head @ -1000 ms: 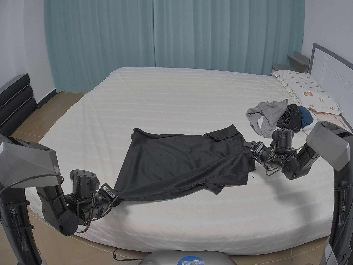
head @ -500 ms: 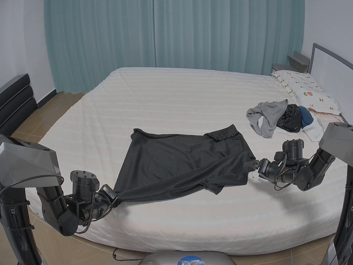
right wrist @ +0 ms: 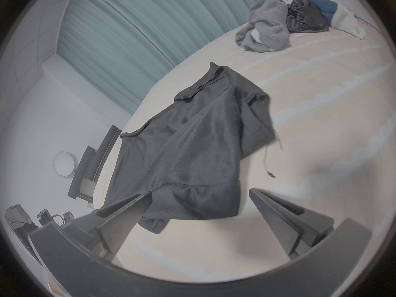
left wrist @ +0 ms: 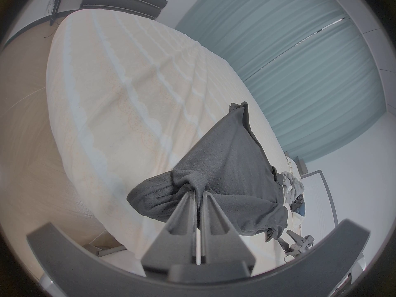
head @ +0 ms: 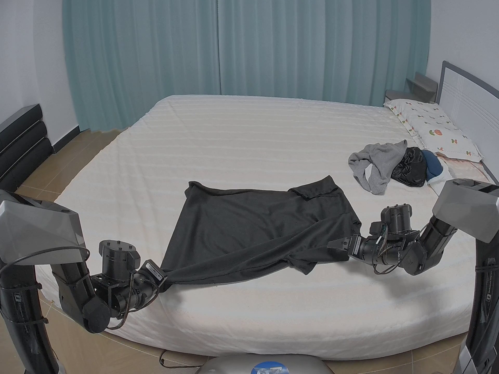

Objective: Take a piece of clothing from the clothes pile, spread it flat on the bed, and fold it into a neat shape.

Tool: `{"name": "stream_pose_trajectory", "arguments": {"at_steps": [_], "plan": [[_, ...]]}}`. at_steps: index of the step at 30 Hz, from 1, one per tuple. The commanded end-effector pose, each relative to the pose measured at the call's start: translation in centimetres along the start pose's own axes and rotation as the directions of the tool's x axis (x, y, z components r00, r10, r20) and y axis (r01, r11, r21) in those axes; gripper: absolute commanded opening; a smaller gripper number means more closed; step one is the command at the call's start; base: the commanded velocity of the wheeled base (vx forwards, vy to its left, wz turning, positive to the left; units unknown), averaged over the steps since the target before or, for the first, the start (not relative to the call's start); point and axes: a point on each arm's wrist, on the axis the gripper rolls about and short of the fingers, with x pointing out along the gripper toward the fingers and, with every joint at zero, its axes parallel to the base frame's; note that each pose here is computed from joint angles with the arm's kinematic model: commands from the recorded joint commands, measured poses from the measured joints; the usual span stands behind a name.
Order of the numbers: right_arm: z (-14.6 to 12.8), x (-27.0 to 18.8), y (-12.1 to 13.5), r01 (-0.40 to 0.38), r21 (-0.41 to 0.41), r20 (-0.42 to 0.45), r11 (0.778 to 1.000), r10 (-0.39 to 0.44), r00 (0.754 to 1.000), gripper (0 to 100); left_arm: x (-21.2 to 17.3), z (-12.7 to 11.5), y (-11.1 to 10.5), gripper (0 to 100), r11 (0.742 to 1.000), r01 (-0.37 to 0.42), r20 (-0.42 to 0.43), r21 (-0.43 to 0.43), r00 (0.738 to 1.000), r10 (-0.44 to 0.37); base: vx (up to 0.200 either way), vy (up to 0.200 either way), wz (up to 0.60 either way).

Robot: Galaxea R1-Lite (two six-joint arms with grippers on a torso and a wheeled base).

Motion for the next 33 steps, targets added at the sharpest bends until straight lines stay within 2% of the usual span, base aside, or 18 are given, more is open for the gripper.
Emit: {"name": "stream_pose_trajectory", "arguments": {"at_steps": [1, 3, 4, 8, 11, 17, 21, 24, 29, 33], "plan": [[-0.5, 1.4, 0.6, -0.016, -0.018, -0.015, 1.000, 0.016, 1.000, 100, 0.0, 0.1, -0.1, 0, 1.000, 0.003, 0.003, -0.001, 1.000, -0.003, 0.000, 0.000, 0.00], [-0.7, 1.5, 0.9, -0.018, -0.024, -0.021, 1.000, 0.018, 1.000, 100, -0.1, 0.0, 0.0, 0, 1.000, 0.002, 0.002, -0.001, 1.000, -0.002, 0.000, 0.000, 0.00], [-0.7, 1.4, 0.9, -0.018, -0.024, -0.022, 1.000, 0.017, 1.000, 0, 0.0, 0.0, 0.0, 0, 1.000, 0.001, 0.001, -0.001, 1.000, -0.001, 0.000, 0.000, 0.00], [-1.2, 0.2, 0.4, 0.026, -0.029, -0.025, 0.999, -0.026, 0.999, 0, -0.1, 0.0, 0.0, 0, 1.000, 0.001, 0.001, -0.001, 1.000, -0.001, 0.000, 0.000, 0.00], [-0.9, -2.4, 0.2, 0.039, -0.007, -0.018, 0.999, -0.039, 0.999, 0, -0.2, 0.2, -0.1, 0, 1.000, 0.004, 0.011, 0.002, 1.000, -0.004, 0.000, 0.000, 0.00], [-1.1, -7.8, 0.4, 0.012, 0.028, -0.015, 1.000, -0.011, 1.000, 0, -1.4, 0.9, -0.4, 0, 1.000, 0.026, 0.027, 0.001, 0.999, -0.026, 0.000, 0.000, 0.00], [-2.3, -11.5, 0.8, 0.010, 0.053, -0.015, 0.999, -0.009, 1.000, 0, -2.1, 0.9, -0.4, 0, 0.999, 0.029, 0.029, 0.038, 0.999, -0.030, 0.000, 0.000, 0.00], [-3.3, -14.2, 1.3, 0.003, 0.080, -0.013, 0.997, -0.002, 1.000, 0, -2.6, 0.7, -0.3, 0, 0.995, 0.022, 0.021, 0.098, 0.999, -0.024, 0.000, 0.000, 0.00], [-4.5, -16.6, 1.2, 0.011, 0.134, -0.008, 0.991, -0.010, 1.000, 0, -3.4, 0.6, -0.4, 0, 0.991, 0.029, 0.018, 0.131, 0.999, -0.031, 0.000, 0.000, 0.00], [-5.4, -18.6, 1.6, 0.007, 0.143, 0.005, 0.990, -0.008, 1.000, 0, -4.5, 0.5, -0.7, 0, 0.985, 0.034, 0.008, 0.171, 0.999, -0.036, 0.000, 0.000, 0.00]]}}
